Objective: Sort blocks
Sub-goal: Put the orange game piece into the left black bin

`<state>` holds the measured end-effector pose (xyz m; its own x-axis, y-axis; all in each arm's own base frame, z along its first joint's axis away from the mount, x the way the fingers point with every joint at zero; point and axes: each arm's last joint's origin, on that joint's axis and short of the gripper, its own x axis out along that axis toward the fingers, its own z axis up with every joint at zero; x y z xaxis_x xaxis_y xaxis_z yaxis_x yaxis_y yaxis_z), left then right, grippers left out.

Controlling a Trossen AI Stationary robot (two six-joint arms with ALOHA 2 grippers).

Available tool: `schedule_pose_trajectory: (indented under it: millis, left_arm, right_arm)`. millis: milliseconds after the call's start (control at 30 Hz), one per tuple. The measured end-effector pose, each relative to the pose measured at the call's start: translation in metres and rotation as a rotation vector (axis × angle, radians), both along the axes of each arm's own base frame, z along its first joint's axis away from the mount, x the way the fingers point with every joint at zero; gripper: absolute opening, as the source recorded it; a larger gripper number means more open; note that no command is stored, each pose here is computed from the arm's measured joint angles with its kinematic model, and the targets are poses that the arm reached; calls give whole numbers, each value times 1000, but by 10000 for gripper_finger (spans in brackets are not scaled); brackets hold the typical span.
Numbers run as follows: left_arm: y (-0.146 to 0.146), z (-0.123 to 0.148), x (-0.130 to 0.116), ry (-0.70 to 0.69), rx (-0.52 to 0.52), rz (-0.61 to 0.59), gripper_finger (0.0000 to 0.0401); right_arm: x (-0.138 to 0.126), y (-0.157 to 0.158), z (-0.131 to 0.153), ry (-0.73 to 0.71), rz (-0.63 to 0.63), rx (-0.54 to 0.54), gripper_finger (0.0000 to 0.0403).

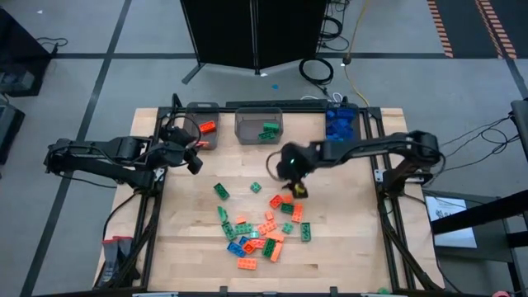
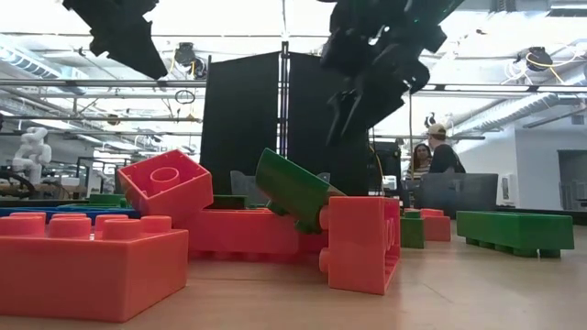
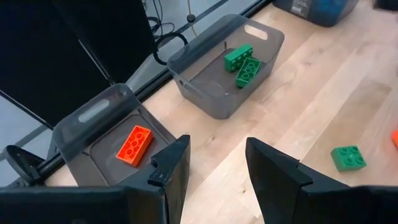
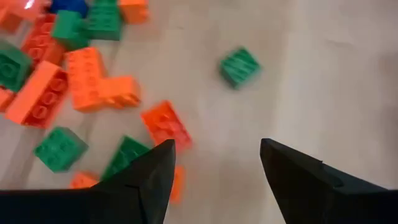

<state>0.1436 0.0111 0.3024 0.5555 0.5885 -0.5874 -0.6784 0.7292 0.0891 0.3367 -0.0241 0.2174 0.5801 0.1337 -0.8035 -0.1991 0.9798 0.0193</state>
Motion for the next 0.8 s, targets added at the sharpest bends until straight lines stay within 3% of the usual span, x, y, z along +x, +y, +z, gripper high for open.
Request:
schedule_pose_trajectory:
  millis: [400, 600, 800]
  left_arm:
    - [0, -3, -3, 45, -2, -3, 160]
    - [0, -4, -4, 57, -11, -11, 160]
    - [-1, -5, -5, 82, -30, -26, 160]
  right_arm:
    - [27, 41, -35, -3, 190, -50, 231]
    - [51, 56, -39, -14, 251, -85, 231]
    - [64, 58, -55, 128, 257, -100, 231]
